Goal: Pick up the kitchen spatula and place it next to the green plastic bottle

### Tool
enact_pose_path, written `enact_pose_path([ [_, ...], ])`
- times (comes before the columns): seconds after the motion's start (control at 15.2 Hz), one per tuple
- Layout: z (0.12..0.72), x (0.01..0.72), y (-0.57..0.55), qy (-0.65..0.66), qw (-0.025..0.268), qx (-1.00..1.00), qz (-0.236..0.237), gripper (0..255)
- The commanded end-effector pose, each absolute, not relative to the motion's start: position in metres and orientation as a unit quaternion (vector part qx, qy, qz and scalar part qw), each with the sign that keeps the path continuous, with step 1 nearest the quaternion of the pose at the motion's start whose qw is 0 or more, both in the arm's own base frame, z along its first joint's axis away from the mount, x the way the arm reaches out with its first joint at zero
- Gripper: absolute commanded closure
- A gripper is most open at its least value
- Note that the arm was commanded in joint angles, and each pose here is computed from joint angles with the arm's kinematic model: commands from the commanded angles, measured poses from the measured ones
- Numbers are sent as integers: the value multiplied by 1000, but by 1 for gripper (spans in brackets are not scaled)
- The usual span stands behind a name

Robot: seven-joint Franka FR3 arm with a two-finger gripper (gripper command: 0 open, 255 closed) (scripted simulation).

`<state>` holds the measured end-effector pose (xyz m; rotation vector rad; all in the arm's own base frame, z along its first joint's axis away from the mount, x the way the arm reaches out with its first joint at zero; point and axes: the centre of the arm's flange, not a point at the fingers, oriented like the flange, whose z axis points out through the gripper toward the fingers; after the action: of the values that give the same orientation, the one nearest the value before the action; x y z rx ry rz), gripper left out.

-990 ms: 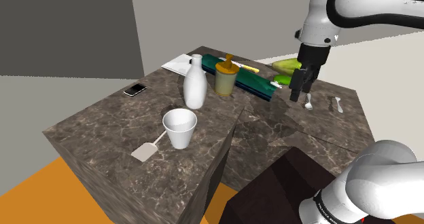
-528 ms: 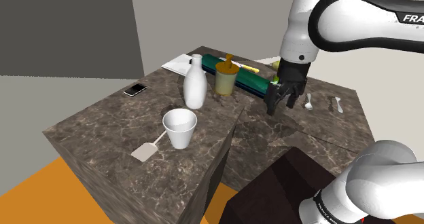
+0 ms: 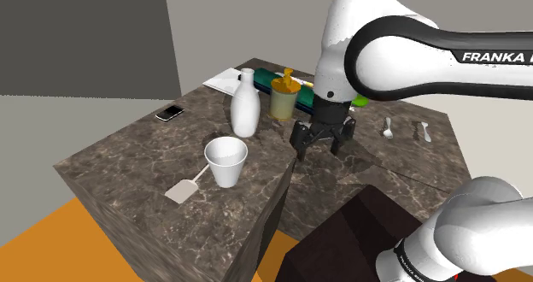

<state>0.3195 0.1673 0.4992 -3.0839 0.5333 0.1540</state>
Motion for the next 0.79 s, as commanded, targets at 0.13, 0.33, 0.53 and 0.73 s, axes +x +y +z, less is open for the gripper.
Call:
enact_pose_path([
  [0.13,478,341,213,231,2,-972,38,0],
  [0.33,464,359,245,273,-1,-961,30,0],
  [0.53,449,380,275,315,-4,-949,22,0],
  [0.73,434,404,302,357,-6,-934,13,0],
])
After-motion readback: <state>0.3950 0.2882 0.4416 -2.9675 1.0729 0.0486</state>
